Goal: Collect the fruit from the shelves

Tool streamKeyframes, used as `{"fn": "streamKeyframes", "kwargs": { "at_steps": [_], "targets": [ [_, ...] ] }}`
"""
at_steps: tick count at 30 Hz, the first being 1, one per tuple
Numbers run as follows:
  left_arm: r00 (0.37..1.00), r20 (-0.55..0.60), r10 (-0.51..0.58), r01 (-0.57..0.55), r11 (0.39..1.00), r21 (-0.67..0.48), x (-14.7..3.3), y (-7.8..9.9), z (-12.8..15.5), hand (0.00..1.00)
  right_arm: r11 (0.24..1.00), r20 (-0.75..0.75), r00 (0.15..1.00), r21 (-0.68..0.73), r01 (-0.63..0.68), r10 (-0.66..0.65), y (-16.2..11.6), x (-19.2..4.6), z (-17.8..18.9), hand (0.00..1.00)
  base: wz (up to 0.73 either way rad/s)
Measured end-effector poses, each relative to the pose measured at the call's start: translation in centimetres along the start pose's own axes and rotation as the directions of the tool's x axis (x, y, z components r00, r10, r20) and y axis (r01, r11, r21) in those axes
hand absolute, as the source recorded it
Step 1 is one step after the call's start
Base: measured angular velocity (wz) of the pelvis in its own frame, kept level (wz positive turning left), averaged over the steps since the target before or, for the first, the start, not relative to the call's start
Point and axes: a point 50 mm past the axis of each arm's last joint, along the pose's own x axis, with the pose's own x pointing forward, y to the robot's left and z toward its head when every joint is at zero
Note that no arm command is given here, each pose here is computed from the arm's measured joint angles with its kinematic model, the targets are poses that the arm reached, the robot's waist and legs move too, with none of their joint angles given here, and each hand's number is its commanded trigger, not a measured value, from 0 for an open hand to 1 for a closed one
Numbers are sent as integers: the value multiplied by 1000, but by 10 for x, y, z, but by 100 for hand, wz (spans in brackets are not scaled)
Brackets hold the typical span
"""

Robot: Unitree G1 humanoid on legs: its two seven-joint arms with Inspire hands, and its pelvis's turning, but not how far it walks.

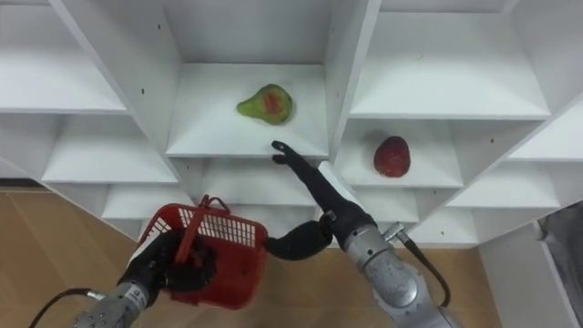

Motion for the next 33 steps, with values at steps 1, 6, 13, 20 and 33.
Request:
{"fn": "streamKeyframes", "kwargs": {
  "at_steps": [1, 6, 13, 20, 33],
  "targets": [
    [1000, -8, 1, -1, 1000, 0, 0, 0, -2, 100, 1000, 1, 1000, 0, -6, 6, 1, -1, 0, 0, 0],
    [998, -58, 18, -18, 1000, -10, -3, 3, -14, 100, 999, 4, 1000, -40, -15, 15, 1, -4, 2, 0, 0],
    [990, -132, 43, -47, 999, -22, -8, 7, -31, 100, 997, 60, 998, -76, 5, -1, -2, -2, 15, 0, 0],
    [988, -143, 64, -67, 998, -21, -11, 9, -34, 100, 993, 138, 989, -100, 67, -52, -7, -1, 32, 0, 0],
    [986, -146, 78, -79, 997, -1, -12, 13, -35, 100, 972, 220, 957, -100, 214, -188, -22, -2, 45, 0, 3]
  ]
}}
